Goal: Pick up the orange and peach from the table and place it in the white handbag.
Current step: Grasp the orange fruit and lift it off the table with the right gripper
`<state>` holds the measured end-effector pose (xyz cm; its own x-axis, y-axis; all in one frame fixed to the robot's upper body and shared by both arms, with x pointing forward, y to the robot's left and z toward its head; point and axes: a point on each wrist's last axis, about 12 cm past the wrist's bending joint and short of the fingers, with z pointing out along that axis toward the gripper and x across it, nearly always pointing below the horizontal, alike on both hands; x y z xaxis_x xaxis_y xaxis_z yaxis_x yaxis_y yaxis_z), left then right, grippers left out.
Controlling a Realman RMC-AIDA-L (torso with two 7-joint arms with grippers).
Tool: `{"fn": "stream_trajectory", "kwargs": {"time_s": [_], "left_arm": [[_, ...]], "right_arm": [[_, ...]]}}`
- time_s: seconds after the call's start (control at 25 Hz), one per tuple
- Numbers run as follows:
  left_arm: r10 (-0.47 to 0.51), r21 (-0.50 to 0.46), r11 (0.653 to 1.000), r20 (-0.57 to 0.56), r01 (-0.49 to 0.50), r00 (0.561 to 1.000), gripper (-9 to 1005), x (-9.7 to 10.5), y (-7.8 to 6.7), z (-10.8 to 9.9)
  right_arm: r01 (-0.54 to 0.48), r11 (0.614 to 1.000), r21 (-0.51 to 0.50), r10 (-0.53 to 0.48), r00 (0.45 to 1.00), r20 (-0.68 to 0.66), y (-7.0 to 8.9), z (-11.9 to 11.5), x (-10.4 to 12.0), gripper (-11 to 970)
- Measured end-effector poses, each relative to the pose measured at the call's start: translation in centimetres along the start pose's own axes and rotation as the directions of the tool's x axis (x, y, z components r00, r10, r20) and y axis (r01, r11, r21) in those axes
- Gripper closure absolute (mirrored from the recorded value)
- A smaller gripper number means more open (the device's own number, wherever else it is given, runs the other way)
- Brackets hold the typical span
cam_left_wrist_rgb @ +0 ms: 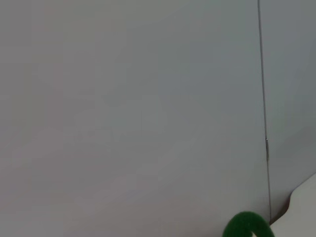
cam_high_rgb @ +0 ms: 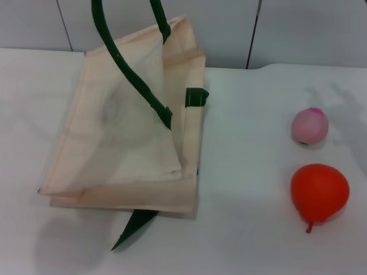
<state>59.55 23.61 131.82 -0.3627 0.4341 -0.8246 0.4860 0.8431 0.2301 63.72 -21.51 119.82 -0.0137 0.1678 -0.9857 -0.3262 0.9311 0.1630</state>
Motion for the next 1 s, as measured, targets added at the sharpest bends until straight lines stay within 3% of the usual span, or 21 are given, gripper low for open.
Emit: {"fn": "stream_trajectory", "kwargs": {"time_s": [0.16,0.28,0.44,0.6,0.84,1.0], "left_arm": [[-0.001,-0.002,1.000,0.003,0.001,1.000,876,0.0,0.0,0.0],[-0.003,0.000,1.000,0.001,0.003,1.000,876,0.0,0.0,0.1],[-0.005,0.000,1.000,-0.004,0.005,1.000,877,0.2,0.1,0.2],[-0.004,0.000,1.000,-0.005,0.004,1.000,877,0.2,0.1,0.2],[-0.004,-0.002,1.000,-0.008,0.004,1.000,877,0.3,0.1,0.2],[-0.005,-0.001,1.000,-0.007,0.005,1.000,877,0.3,0.1,0.2]], "right_arm": [[-0.122,0.992,0.021,0.122,0.992,0.039,-2.7,-0.5,0.9,375],[-0.135,0.990,0.045,0.135,0.991,0.015,-3.5,-0.4,1.7,374],[-0.046,0.998,0.050,0.047,0.999,-0.013,-3.3,-0.4,1.7,374],[-0.024,0.999,0.044,0.025,1.000,-0.012,-2.9,-1.0,1.4,375],[0.049,0.994,0.095,-0.043,0.997,-0.061,-2.6,-3.0,1.1,376],[0.019,0.998,0.056,-0.019,1.000,-0.014,-2.4,-4.2,0.6,378]]}}
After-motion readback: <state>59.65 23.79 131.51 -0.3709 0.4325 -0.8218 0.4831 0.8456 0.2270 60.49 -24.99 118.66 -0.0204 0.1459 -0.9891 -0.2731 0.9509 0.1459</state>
